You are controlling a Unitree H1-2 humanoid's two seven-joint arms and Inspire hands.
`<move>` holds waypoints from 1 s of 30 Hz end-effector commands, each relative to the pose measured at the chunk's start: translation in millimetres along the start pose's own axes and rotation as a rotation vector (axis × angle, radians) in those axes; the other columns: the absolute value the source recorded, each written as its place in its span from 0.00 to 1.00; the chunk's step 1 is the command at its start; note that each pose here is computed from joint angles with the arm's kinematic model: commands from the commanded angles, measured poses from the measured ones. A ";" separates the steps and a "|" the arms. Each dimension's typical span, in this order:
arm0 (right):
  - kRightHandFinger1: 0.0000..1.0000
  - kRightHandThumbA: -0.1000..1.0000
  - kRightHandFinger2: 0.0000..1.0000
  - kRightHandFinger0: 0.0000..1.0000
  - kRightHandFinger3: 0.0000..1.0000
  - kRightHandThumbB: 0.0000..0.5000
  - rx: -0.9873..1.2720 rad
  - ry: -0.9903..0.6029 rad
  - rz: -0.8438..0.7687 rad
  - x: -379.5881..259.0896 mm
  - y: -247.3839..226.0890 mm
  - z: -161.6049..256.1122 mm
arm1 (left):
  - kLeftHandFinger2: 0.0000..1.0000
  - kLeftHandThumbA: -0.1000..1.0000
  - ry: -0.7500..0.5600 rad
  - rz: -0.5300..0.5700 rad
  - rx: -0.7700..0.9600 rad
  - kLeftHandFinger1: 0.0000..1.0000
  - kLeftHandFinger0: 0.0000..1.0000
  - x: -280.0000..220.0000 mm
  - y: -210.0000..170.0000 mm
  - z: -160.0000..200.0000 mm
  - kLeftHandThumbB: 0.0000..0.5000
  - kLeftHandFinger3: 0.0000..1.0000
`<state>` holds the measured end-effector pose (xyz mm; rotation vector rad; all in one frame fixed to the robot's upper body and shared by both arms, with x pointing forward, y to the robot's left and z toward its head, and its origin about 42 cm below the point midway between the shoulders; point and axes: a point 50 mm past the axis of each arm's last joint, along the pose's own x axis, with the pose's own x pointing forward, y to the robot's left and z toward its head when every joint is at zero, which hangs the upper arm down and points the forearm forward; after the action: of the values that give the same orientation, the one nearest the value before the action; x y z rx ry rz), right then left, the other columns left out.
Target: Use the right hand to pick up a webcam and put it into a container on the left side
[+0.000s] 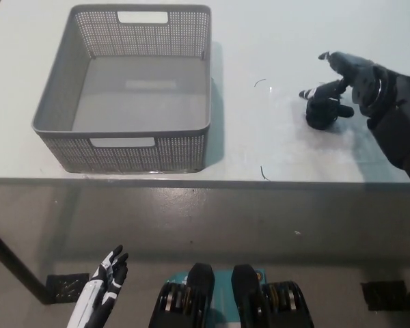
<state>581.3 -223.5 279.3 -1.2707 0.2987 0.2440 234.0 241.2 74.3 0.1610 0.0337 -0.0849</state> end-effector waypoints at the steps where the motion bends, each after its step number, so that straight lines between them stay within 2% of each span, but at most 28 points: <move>1: 1.00 0.79 1.00 1.00 1.00 1.00 -0.020 -0.036 -0.015 0.3 -13.0 14.3 | 1.00 0.90 -0.042 0.005 0.019 1.00 1.00 3.9 7.1 7.5 0.17 1.00; 4: 1.00 0.78 1.00 1.00 1.00 1.00 -0.007 -0.013 0.010 2.4 -5.3 10.5 | 1.00 0.90 -0.045 0.005 0.022 1.00 1.00 4.8 6.9 8.5 0.19 1.00; 7: 1.00 0.75 1.00 1.00 1.00 1.00 0.016 -0.009 0.035 4.4 6.1 6.5 | 1.00 0.91 -0.050 0.008 0.024 1.00 1.00 4.8 6.9 8.0 0.18 1.00; 12: 1.00 0.75 1.00 1.00 1.00 1.00 0.015 -0.007 0.044 6.2 17.9 3.2 | 1.00 0.91 -0.052 0.010 0.025 1.00 1.00 5.6 5.4 9.3 0.17 1.00; 15: 1.00 0.77 1.00 1.00 1.00 1.00 -0.019 0.007 0.066 8.1 30.2 2.7 | 1.00 0.88 -0.056 0.020 0.017 1.00 1.00 4.8 6.5 10.1 0.15 1.00; 19: 1.00 0.72 1.00 1.00 1.00 1.00 -0.006 0.033 0.100 9.2 43.2 -3.1 | 1.00 0.89 -0.065 0.020 0.014 1.00 1.00 7.3 7.1 11.6 0.18 1.00; 22: 1.00 0.75 1.00 1.00 1.00 1.00 -0.032 0.045 0.122 9.5 48.1 -8.0 | 1.00 0.88 -0.072 0.023 0.012 1.00 1.00 9.9 7.0 11.6 0.17 1.00; 23: 1.00 0.73 1.00 1.00 1.00 0.98 -0.058 0.052 0.141 9.6 50.5 -10.4 | 1.00 0.88 -0.074 0.025 0.013 1.00 1.00 10.3 6.9 11.4 0.18 1.00; 24: 1.00 0.67 1.00 1.00 1.00 0.92 -0.065 0.056 0.156 9.6 51.2 -12.0 | 1.00 0.88 -0.076 0.027 0.013 1.00 1.00 10.8 7.0 11.7 0.17 1.00; 25: 1.00 0.57 1.00 1.00 1.00 0.83 -0.065 0.058 0.171 9.4 50.5 -14.1 | 1.00 0.89 -0.077 0.028 0.010 1.00 1.00 11.2 7.0 12.3 0.18 1.00; 26: 1.00 0.53 1.00 0.90 1.00 0.84 -0.060 0.061 0.178 9.3 50.3 -16.7 | 1.00 0.89 -0.077 0.030 0.008 1.00 1.00 11.2 6.7 12.5 0.18 1.00; 27: 0.81 0.38 0.98 0.71 1.00 0.72 -0.043 0.064 0.164 9.4 49.7 -18.6 | 1.00 0.89 -0.078 0.030 0.007 1.00 1.00 11.7 7.5 13.3 0.17 1.00; 28: 0.67 0.18 0.80 0.59 1.00 0.56 -0.036 0.061 0.129 9.6 48.8 -20.0 | 1.00 0.89 -0.080 0.033 0.010 1.00 1.00 12.8 8.7 14.2 0.17 1.00; 29: 0.63 0.03 0.75 0.54 0.93 0.46 -0.046 0.056 0.089 9.7 46.8 -22.6 | 1.00 0.89 -0.083 0.033 0.012 1.00 1.00 14.8 8.7 15.0 0.16 1.00; 30: 0.53 0.00 0.65 0.41 0.82 0.36 -0.041 0.047 0.051 9.6 44.3 -24.3 | 1.00 0.89 -0.088 0.036 0.015 1.00 1.00 16.2 8.7 15.7 0.16 1.00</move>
<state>573.0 -227.1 230.3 -1.3044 0.4065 0.2888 243.0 243.9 79.8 0.1659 0.0091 -0.0698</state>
